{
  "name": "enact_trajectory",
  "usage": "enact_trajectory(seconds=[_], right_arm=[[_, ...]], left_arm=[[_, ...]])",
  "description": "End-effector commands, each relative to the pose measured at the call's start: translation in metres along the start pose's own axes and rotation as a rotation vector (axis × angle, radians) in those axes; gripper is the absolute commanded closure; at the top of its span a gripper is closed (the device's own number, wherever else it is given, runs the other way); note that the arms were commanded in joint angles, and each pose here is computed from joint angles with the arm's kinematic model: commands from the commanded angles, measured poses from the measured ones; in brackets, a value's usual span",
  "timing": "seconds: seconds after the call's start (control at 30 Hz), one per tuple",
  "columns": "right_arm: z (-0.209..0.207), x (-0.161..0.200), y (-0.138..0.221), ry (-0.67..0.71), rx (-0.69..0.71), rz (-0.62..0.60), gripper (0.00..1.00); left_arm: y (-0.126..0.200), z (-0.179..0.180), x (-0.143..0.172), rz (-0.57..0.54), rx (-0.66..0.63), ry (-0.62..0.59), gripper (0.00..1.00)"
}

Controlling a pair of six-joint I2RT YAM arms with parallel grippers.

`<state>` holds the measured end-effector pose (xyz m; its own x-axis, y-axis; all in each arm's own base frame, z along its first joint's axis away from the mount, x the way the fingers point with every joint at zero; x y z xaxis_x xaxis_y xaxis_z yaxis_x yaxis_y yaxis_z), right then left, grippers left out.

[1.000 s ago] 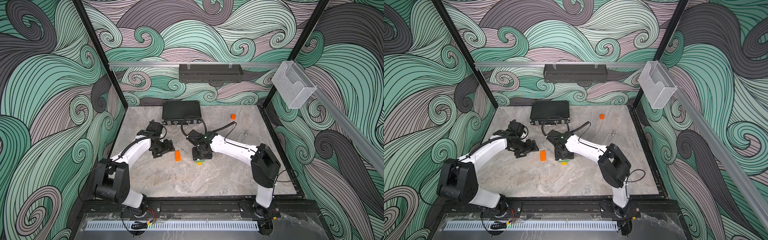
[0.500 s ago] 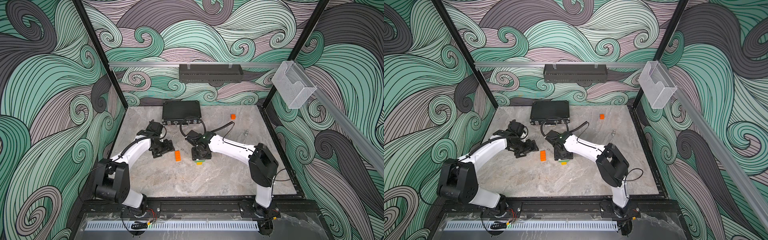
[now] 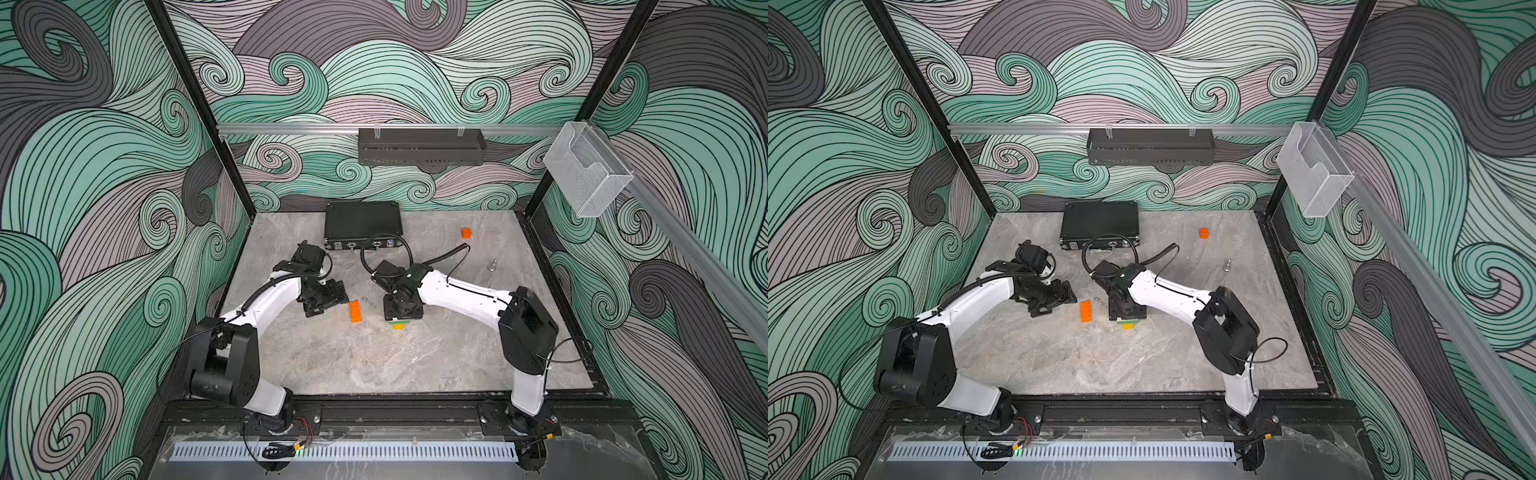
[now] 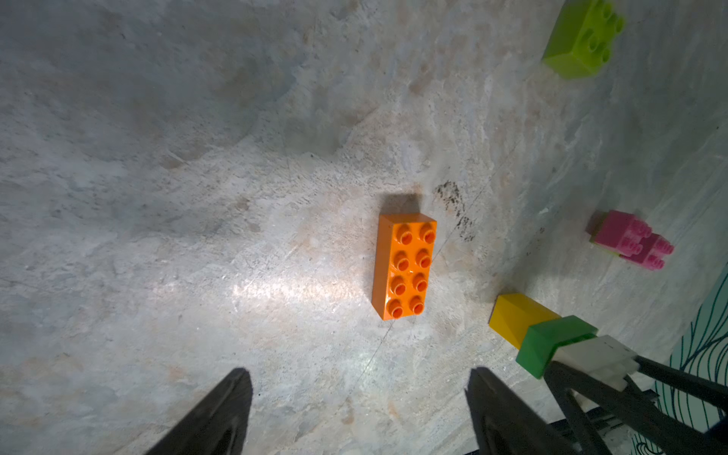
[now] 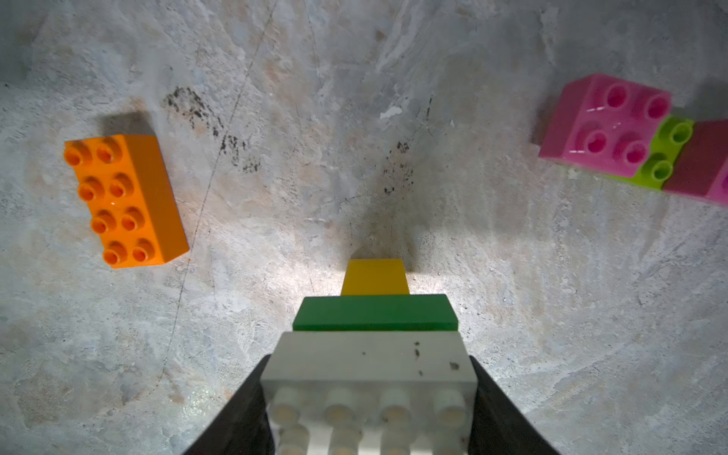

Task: Assemble a carrot with lego
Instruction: Assemble the lego brick with the lego brick.

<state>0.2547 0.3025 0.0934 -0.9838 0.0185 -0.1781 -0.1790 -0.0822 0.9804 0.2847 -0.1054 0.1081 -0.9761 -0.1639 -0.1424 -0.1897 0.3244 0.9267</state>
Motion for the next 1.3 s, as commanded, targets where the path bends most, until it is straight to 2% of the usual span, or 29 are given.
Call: enact_trajectory(seconds=[0.0,0.3,0.57,0.87,0.93,1.27], right_arm=[[-0.016,0.021,-0.019,-0.024,0.052,0.084,0.46],[-0.012,0.017,-0.021,-0.02,0.044,0.09,0.46],[-0.01,0.017,-0.032,0.051,0.06,0.16,0.46],[-0.017,0.024,-0.045,0.06,0.095,0.206,0.46],[-0.014,0.022,-0.041,0.063,0.084,0.199,0.44],[-0.001,0.003,-0.004,0.041,0.0,0.105,0.21]], left_arm=[[0.004,-0.001,-0.002,-0.016,0.016,0.003,0.13],[0.002,-0.001,-0.002,-0.011,0.021,0.005,0.13],[0.002,0.0,-0.002,-0.011,0.019,0.003,0.13],[0.002,-0.002,-0.002,-0.007,0.025,0.002,0.13],[0.002,-0.002,-0.002,-0.005,0.023,0.003,0.13],[0.004,-0.005,-0.004,-0.01,0.041,0.002,0.13]])
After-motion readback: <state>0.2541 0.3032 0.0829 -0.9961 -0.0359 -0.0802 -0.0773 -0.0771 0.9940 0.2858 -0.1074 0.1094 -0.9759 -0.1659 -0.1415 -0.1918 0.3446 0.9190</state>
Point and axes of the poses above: each gripper's point midway between its finger pads, its own y axis back along the fingers, its own z axis along the line the jaws close on, x = y × z, the point moved 2 cm from there along y, back along the fingers, and after that the axes turned 7 degrees about -y, right-handed, at the moved point
